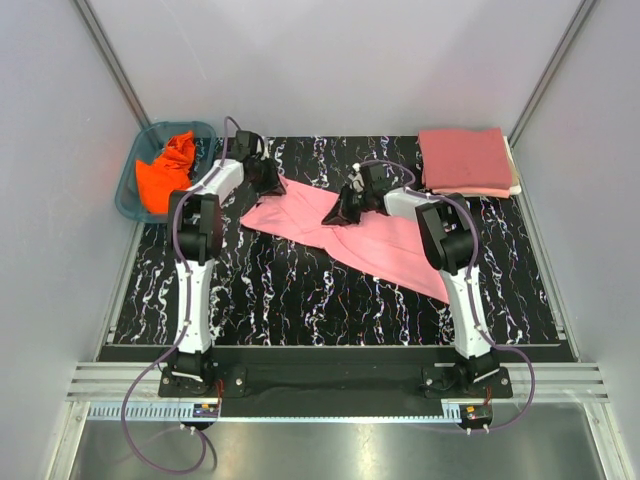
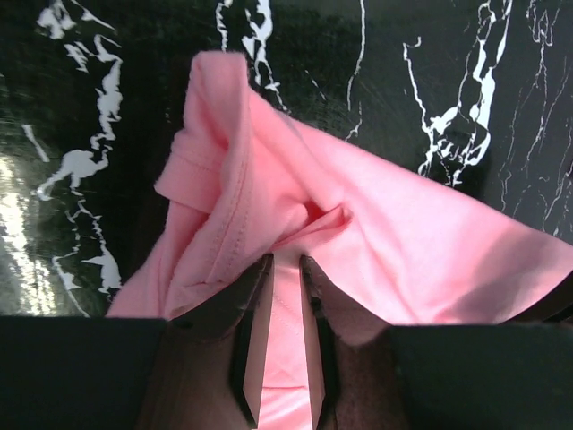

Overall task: Fold and stack the t-shirts
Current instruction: Fold the tshirt

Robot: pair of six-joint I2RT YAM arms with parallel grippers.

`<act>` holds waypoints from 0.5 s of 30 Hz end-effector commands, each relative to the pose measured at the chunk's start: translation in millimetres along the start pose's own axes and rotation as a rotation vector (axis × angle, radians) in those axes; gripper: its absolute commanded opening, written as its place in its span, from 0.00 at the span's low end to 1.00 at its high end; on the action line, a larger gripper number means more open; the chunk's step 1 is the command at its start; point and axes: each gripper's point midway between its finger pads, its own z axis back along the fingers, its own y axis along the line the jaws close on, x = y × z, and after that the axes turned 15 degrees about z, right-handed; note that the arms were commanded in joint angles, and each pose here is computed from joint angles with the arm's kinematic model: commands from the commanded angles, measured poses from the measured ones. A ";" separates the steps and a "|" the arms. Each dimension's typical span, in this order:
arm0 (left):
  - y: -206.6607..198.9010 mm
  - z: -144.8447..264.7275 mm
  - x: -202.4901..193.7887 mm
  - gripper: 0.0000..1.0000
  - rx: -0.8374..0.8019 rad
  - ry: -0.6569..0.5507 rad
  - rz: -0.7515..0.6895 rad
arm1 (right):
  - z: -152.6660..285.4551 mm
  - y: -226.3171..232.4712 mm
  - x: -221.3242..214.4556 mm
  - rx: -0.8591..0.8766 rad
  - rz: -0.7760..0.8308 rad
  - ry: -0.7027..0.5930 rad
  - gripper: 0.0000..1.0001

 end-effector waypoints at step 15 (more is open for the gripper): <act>-35.9 12.2 84.5 0.29 -0.166 -0.159 -0.042 | 103.4 76.5 66.9 0.000 0.131 -0.221 0.20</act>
